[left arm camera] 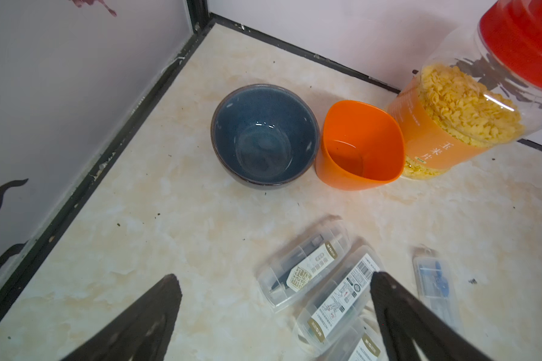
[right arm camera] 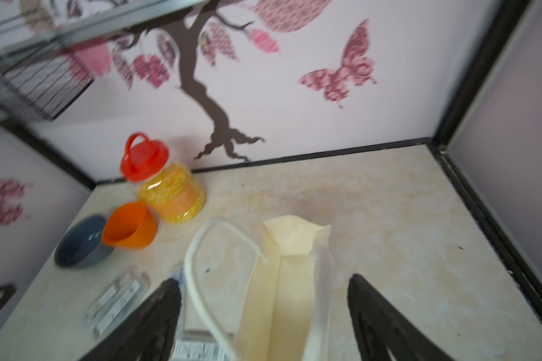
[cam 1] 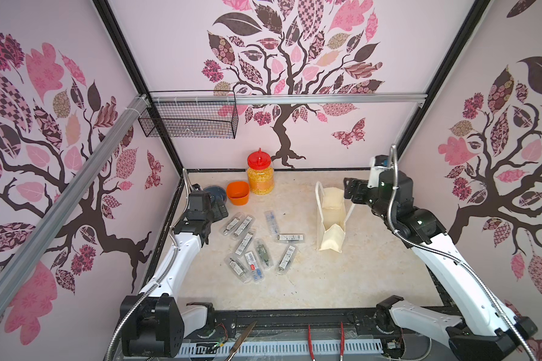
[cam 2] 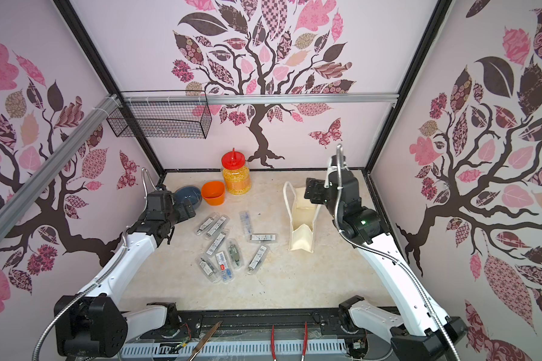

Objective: Put the compass set into the canvas bag
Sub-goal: Pick up the compass set at the center of the board.

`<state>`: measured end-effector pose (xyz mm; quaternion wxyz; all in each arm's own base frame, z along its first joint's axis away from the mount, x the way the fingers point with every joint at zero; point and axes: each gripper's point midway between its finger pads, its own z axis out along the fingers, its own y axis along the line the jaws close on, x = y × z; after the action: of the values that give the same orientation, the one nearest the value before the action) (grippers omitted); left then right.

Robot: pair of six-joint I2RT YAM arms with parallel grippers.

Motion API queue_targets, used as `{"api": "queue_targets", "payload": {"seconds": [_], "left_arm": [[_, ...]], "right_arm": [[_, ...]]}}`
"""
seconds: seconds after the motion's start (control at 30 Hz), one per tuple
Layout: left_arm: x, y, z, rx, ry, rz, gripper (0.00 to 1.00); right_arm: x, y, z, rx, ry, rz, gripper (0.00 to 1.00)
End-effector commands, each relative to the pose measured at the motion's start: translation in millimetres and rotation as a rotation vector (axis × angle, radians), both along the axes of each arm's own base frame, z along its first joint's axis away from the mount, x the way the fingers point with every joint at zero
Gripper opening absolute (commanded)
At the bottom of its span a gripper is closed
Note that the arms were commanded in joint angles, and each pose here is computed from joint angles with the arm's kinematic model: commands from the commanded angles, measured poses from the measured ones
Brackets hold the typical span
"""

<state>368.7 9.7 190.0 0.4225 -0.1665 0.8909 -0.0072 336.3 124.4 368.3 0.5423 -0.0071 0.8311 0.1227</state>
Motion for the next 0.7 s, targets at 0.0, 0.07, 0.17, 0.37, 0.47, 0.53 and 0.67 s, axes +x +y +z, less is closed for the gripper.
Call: {"api": "queue_targets", "payload": {"seconds": [0.0, 0.07, 0.17, 0.37, 0.47, 0.53, 0.67], "left_arm": [[-7, -16, -2, -0.087, 0.083, -0.047, 0.98], [-8, -19, -5, -0.117, 0.107, -0.046, 0.98], [-9, -13, -9, -0.163, 0.154, 0.012, 0.98], [-12, -5, -13, -0.219, 0.187, 0.047, 0.98], [-13, -5, -12, -0.237, 0.183, 0.055, 0.98], [-15, -6, -14, -0.251, 0.195, 0.063, 0.98], [-19, -8, -19, -0.27, 0.223, 0.07, 0.98]], "right_arm": [[-18, 34, -23, -0.16, 0.135, 0.218, 0.86], [-24, 57, -28, -0.251, 0.156, 0.293, 0.85], [-34, 96, -44, -0.387, 0.212, 0.398, 0.86], [-35, 161, -96, -0.35, 0.356, 0.502, 0.84], [-25, 177, -132, -0.323, 0.42, 0.495, 0.83], [-21, 189, -160, -0.321, 0.5, 0.492, 0.81], [-13, 208, -202, -0.307, 0.622, 0.474, 0.77]]}}
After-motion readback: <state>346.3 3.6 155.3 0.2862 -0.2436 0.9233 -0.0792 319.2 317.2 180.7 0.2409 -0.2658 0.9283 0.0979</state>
